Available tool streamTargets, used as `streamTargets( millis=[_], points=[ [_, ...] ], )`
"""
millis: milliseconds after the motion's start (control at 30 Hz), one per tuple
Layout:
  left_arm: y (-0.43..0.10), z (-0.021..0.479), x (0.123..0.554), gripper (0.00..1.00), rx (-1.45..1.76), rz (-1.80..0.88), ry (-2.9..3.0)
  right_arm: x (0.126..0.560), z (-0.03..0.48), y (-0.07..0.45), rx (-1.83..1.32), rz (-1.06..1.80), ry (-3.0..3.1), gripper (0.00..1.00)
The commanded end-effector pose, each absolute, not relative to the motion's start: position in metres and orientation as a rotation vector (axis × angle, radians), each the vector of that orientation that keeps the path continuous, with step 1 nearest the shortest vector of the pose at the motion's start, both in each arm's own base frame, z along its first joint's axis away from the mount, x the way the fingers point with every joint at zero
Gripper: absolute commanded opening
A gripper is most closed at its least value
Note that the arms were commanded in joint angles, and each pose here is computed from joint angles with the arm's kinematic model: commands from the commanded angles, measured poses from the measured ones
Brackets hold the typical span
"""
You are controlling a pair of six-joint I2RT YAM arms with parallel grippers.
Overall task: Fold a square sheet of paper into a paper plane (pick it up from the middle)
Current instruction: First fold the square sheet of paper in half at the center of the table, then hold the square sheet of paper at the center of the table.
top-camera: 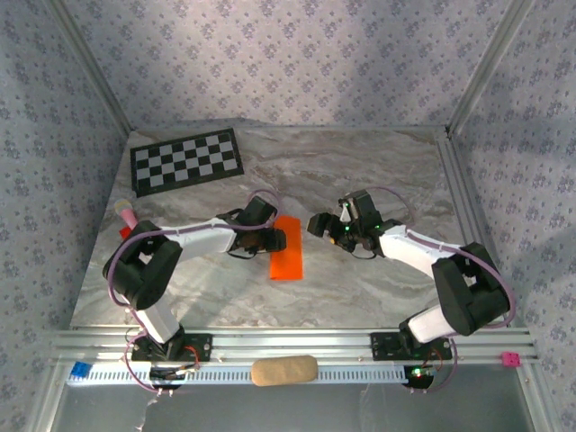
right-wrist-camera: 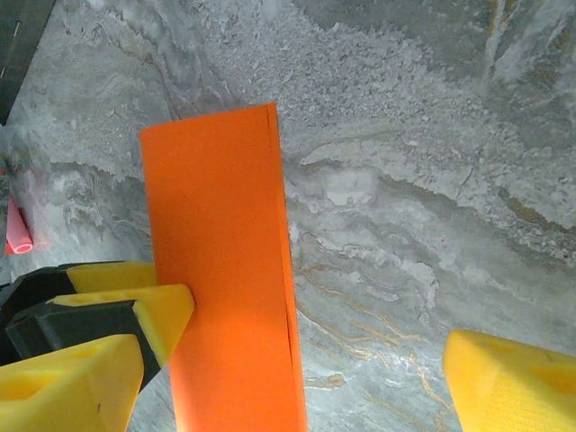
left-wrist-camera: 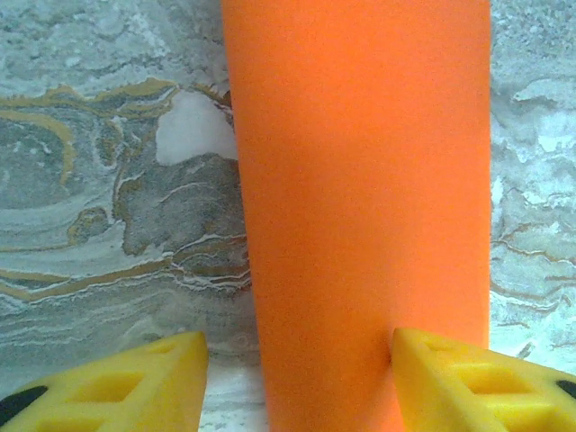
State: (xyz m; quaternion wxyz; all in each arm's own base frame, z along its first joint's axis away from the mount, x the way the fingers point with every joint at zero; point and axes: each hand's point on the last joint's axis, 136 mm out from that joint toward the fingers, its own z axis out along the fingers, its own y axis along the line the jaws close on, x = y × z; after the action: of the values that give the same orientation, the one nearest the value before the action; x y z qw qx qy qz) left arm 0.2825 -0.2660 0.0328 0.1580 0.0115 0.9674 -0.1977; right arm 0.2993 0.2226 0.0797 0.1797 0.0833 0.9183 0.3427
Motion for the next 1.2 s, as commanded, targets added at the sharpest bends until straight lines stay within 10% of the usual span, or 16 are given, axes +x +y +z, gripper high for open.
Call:
streamTargets(
  millis=[0,1167],
  points=[
    [-0.270,0.032,0.283,0.58,0.090,-0.571,2.786,0.303,0.086,0.230,0.188,0.982,2.585,0.89],
    [-0.254,0.006,0.283,0.58,-0.021,-0.389,2.857,0.301,0.082,0.229,0.192,0.952,2.602,0.88]
  ],
)
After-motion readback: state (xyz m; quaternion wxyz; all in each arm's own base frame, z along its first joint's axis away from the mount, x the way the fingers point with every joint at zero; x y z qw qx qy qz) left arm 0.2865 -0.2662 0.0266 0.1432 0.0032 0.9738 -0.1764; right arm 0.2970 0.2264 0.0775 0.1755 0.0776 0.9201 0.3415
